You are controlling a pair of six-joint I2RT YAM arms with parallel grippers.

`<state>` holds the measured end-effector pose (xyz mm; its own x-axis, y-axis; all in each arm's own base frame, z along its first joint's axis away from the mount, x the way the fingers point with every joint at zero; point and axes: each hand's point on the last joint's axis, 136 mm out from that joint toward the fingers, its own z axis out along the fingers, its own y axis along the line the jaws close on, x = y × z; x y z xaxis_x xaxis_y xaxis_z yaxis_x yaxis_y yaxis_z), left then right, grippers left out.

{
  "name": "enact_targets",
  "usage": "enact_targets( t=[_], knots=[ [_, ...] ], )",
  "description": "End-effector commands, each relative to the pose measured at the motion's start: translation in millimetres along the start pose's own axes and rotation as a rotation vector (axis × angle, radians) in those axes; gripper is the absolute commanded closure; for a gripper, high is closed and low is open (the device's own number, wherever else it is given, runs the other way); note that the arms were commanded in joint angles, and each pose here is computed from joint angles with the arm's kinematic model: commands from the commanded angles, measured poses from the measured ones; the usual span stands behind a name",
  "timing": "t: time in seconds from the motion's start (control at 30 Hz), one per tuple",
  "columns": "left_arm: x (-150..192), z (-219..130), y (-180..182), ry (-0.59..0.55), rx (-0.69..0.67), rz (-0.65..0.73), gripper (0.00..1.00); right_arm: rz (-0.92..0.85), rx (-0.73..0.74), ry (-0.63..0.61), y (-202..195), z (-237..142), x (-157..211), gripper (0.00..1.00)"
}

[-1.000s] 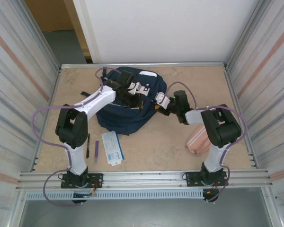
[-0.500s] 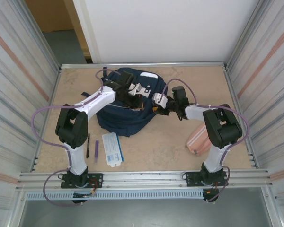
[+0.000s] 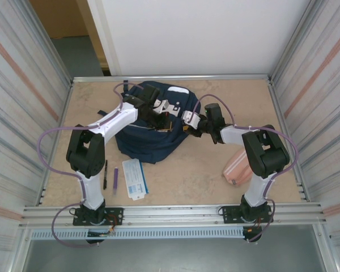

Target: Pack the student bag

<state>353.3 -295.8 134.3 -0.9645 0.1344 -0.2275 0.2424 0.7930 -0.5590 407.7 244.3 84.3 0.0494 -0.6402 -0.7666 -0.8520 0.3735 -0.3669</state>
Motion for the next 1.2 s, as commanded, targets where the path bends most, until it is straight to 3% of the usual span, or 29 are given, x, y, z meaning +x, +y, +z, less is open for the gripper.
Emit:
enact_targets(
  t=[0.0,0.1,0.2,0.4,0.53,0.67,0.93,1.03,1.17],
  knots=[
    [6.4,-22.0,-30.0,0.013,0.087,0.002,1.0,0.013,0.036,-0.024,-8.1,3.0,-5.7,0.67],
    [6.2,-23.7,-32.0,0.009,0.091,0.006,1.0,0.017,0.065,-0.024,-9.3,4.3,-2.8,0.71],
    [5.4,-26.3,-32.7,0.002,0.088,0.009,1.0,0.021,0.088,-0.005,-10.8,6.1,2.6,0.81],
    [3.8,-32.4,-33.0,-0.009,0.077,0.018,1.0,0.013,0.093,0.034,-7.3,1.3,10.0,0.82],
    [1.3,-35.4,-32.4,-0.021,0.073,0.019,1.0,0.03,0.041,0.052,-1.2,-3.3,11.2,1.0],
    [0.4,-35.6,-29.7,-0.027,0.063,0.018,1.0,0.04,-0.031,0.093,8.4,-13.2,5.4,1.0],
    [-8.1,-24.9,-27.5,-0.04,0.073,0.012,1.0,0.418,-0.182,0.261,20.5,-30.4,-19.8,1.0],
    [-11.1,-20.3,-30.0,-0.042,0.093,0.009,1.0,0.58,-0.218,0.27,31.6,-29.9,-25.5,1.0],
    [-13.3,-17.8,-31.8,-0.044,0.104,0.011,1.0,0.668,-0.318,0.281,59.8,-29.1,-31.6,1.0]
  ],
)
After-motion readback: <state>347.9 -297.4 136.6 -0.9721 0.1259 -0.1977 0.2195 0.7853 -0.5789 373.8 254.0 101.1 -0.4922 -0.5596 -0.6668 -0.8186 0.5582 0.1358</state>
